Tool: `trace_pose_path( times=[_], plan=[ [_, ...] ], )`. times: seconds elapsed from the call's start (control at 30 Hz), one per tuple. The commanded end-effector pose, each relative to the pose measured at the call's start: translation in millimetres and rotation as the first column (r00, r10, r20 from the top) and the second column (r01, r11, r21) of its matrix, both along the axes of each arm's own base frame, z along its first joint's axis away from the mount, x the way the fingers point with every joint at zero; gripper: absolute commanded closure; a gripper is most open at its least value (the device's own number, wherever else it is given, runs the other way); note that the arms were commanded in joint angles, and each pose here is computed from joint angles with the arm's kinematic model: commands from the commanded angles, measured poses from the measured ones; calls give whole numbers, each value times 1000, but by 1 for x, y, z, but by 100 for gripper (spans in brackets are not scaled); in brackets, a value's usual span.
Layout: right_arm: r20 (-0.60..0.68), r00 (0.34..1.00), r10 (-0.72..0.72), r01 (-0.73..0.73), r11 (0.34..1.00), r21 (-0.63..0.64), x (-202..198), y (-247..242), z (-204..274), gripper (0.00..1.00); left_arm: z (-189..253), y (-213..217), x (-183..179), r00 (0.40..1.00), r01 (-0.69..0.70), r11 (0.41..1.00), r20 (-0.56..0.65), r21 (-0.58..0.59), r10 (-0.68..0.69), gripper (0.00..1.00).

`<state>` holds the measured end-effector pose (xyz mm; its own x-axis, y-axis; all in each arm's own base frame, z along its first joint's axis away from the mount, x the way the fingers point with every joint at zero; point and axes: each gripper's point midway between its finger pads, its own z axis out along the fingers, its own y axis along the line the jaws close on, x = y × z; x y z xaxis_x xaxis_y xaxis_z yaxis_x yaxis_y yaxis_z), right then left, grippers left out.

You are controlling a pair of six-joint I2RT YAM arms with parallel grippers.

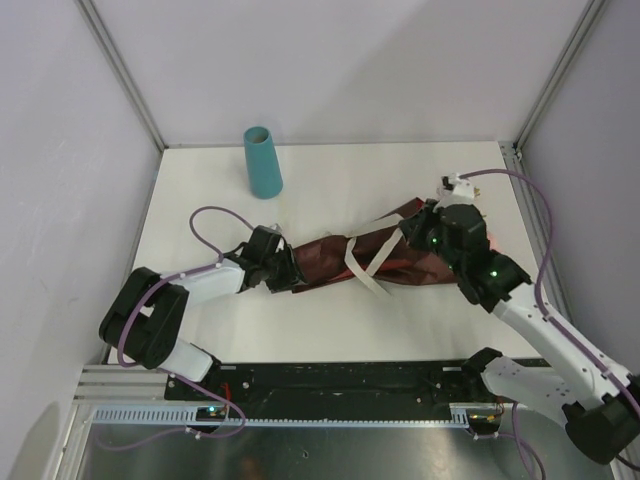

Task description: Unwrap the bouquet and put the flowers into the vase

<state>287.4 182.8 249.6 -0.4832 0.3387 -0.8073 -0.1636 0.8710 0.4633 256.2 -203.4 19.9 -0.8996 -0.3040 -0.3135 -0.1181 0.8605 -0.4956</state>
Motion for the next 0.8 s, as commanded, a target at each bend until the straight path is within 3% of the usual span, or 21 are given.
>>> trace_pose_path(
  times=[0.0,0.27,0.53,0.67,0.77],
  plan=[
    [236,971,-38,26,998,52,5,-17,75,100,-27,27,-11,998,-42,989,-44,143,49,51],
    [440,896,-63,18,994,105,-2,-33,160,100,-9,28,-2,997,-73,989,22,132,70,47],
    [223,972,73,-102,987,123,-16,-6,113,100,87,16,26,967,-62,998,250,26,53,30],
    [159,972,170,-190,974,122,-30,6,90,100,147,14,37,905,14,999,424,29,-25,31],
    [149,962,229,-249,960,132,-41,13,81,100,194,3,34,778,174,981,598,89,-192,32]
  ],
)
